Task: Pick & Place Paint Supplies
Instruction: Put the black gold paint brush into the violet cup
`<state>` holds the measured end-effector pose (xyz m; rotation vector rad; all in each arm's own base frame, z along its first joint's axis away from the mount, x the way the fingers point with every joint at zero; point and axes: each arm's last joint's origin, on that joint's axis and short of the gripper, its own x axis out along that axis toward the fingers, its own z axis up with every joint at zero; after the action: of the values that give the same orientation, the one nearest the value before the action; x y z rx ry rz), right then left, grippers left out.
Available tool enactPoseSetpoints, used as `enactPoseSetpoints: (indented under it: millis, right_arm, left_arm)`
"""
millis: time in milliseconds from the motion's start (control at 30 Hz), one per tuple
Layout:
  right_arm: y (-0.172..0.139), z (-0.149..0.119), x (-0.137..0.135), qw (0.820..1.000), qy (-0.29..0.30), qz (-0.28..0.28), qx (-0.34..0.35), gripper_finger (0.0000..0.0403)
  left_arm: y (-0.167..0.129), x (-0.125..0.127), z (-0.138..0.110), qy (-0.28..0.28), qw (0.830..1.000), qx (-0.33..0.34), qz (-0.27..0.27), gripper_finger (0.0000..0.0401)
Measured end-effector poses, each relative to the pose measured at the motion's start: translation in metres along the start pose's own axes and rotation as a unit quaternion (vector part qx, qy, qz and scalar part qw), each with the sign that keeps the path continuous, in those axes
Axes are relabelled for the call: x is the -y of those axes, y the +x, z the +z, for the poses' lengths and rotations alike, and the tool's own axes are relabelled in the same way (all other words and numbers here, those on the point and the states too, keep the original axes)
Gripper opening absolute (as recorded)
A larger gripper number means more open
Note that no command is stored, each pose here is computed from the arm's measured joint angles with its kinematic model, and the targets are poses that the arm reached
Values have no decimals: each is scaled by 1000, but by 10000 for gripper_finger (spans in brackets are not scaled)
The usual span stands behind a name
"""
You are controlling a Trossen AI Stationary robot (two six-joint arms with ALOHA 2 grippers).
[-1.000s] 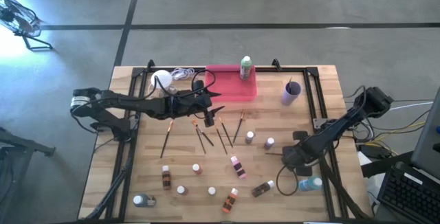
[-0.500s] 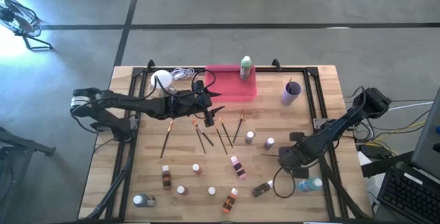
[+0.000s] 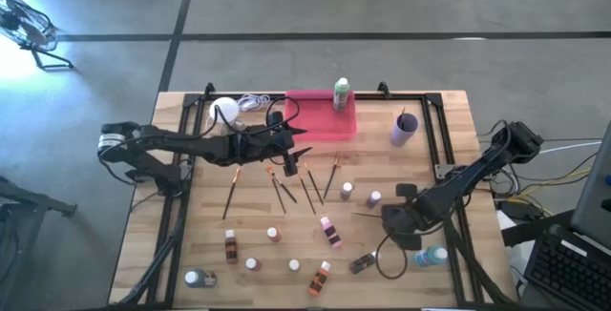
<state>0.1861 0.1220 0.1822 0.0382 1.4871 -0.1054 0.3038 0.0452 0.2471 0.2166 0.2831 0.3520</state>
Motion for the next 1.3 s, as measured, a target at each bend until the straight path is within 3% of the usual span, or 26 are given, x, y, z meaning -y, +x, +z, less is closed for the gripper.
enactPoseSetpoints:
  millis: [100, 233, 400, 533, 667, 833, 1033, 1200, 1300]
  right_arm:
    - [-8, 6, -2, 1000, 2, -8, 29, 8]
    - [-20, 15, -4, 996, 5, -36, 79, 8]
    - [-30, 20, -2, 989, 4, -89, 119, 8]
    - [-33, 20, 1, 983, -18, -130, 131, 8]
    - [-33, 22, 5, 978, -34, -154, 140, 8]
    - [-41, 28, 5, 972, -46, -166, 157, 8]
    - [-64, 38, 1, 966, -70, -167, 186, 8]
    - [-82, 47, 1, 943, -107, -235, 210, 8]
    - [-86, 58, 0, 925, -134, -285, 214, 8]
  left_arm:
    - [0, 0, 0, -14, 1000, -1, -1, 250]
    - [-2, 0, 1, -80, 997, 2, -18, 250]
    - [-5, -2, 17, -178, 975, 3, -134, 250]
    - [-5, -11, 37, -247, 934, -55, -253, 250]
    - [-4, -24, 55, -317, 887, -132, -310, 250]
    - [-3, -38, 69, -397, 829, -192, -344, 250]
    - [3, -38, 66, -457, 792, -225, -337, 250]
    - [14, -33, 65, -502, 748, -235, -364, 250]
    - [21, -30, 68, -511, 730, -222, -394, 250]
